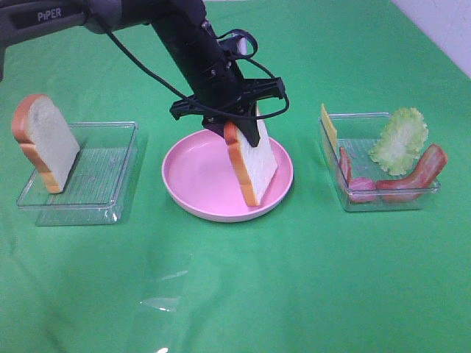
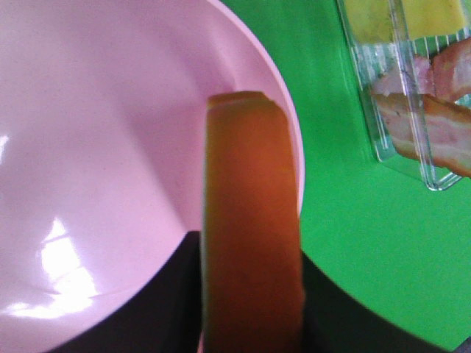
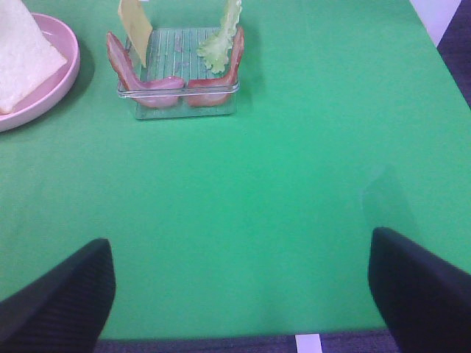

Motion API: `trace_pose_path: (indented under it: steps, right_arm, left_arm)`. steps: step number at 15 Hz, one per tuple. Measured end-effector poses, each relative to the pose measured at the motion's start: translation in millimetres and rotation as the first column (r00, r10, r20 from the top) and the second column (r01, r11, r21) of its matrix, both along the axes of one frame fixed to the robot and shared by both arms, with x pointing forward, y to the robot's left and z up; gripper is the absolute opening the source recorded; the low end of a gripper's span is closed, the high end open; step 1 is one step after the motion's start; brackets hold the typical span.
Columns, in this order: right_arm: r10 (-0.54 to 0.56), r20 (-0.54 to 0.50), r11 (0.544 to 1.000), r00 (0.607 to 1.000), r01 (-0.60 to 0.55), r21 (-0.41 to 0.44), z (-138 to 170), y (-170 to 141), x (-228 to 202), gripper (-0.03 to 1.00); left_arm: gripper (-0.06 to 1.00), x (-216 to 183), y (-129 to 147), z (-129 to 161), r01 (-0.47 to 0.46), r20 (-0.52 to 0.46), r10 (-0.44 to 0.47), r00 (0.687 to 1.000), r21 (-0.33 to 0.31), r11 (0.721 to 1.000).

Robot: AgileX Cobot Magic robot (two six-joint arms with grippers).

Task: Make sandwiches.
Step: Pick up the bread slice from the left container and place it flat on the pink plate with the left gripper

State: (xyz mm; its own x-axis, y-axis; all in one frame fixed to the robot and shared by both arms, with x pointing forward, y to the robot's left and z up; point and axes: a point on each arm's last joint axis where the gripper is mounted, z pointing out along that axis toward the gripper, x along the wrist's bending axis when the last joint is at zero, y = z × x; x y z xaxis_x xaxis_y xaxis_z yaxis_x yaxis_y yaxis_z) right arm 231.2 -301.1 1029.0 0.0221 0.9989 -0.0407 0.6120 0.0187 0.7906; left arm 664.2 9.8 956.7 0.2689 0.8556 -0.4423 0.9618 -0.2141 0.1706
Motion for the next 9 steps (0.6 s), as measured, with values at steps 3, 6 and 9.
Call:
trace_pose_path:
  steps: [3,6,9]
  right_arm:
    - [0.0,0.0,1.0,1.0,0.0,0.0,0.0,0.0,0.0,0.89]
    - [0.0,0.0,1.0,1.0,0.0,0.0,0.0,0.0,0.0,0.89]
    - [0.0,0.0,1.0,1.0,0.0,0.0,0.0,0.0,0.0,0.89]
  left_arm:
    - [0.25,3.9,-1.7,-4.2,-0.017,0.025,0.017,1.0,-0.014,1.0]
    - [0.25,7.6,-2.9,-3.6,-0.034,0.06,0.036,0.998,-0.032,0.999]
    - [0.25,7.8,-3.0,-5.1,-0.035,0.058,0.036,0.998,-0.03,0.999]
